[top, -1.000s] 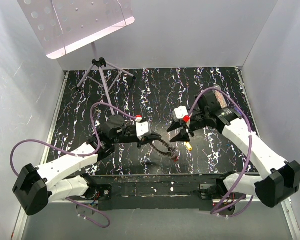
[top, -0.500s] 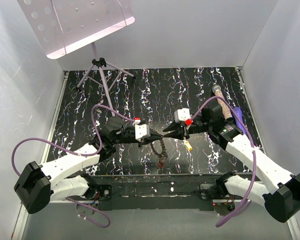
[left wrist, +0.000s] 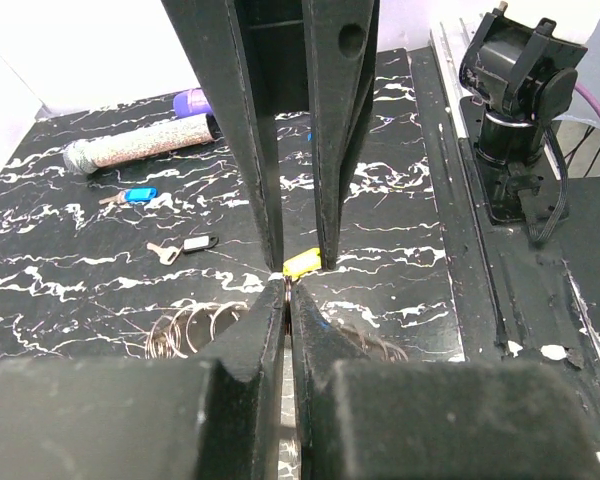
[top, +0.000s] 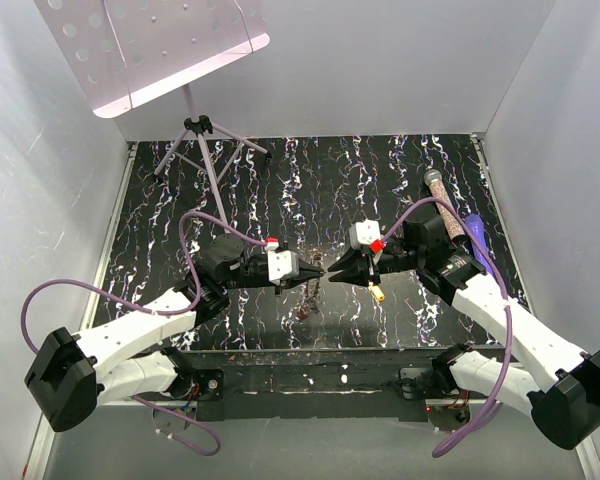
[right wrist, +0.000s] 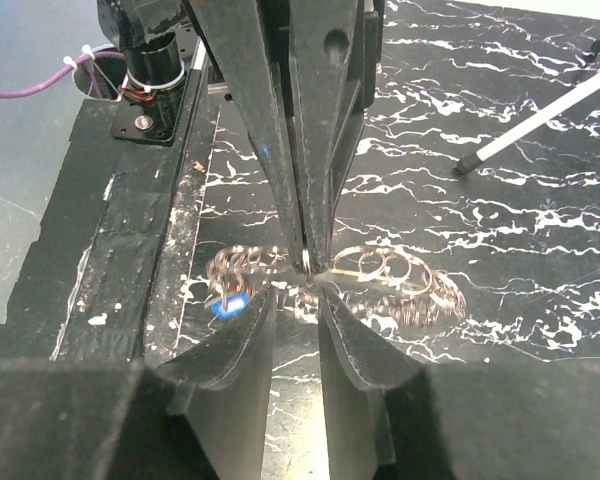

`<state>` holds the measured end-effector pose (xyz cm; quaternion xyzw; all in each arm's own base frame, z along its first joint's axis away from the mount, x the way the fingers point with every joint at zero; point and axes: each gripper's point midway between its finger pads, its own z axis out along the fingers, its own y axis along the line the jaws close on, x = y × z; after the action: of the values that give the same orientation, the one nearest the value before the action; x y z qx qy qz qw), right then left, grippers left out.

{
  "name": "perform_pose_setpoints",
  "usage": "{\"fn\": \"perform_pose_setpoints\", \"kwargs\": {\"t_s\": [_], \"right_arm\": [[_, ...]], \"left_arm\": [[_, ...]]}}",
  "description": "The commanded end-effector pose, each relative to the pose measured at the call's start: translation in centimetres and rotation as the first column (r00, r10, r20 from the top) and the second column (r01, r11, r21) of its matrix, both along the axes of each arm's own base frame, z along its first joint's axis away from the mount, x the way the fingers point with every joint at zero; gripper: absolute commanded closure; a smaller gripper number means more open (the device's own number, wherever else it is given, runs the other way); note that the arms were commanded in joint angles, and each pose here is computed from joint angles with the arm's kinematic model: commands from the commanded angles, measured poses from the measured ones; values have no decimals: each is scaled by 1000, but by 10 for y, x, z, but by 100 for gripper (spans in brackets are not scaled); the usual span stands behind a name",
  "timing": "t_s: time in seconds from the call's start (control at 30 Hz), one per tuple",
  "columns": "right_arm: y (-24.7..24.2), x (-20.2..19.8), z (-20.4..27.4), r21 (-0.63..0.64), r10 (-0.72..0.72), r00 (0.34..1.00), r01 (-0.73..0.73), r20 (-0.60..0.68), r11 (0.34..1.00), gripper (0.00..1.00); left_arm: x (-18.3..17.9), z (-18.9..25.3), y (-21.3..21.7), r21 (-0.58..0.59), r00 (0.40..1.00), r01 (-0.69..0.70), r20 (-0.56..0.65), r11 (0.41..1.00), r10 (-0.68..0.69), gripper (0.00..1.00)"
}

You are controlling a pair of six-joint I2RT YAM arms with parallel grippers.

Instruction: Put the keys on the keyring

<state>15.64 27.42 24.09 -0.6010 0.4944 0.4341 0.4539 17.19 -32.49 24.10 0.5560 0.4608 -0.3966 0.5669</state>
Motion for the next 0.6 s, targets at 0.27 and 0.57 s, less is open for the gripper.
{"fn": "perform_pose_setpoints", "kwargs": {"t_s": [0.27,0.57], "right_arm": [[4,-2,5,42,2,1000,-2,-12,999,66],[7,-2,4,52,15,999,-13,-37,999,67]], "left_arm": [[-5,20,3,-53,998,4,65,999,-1,100],[-7,23,3,-69,998,12,62,998,-8,100]]}}
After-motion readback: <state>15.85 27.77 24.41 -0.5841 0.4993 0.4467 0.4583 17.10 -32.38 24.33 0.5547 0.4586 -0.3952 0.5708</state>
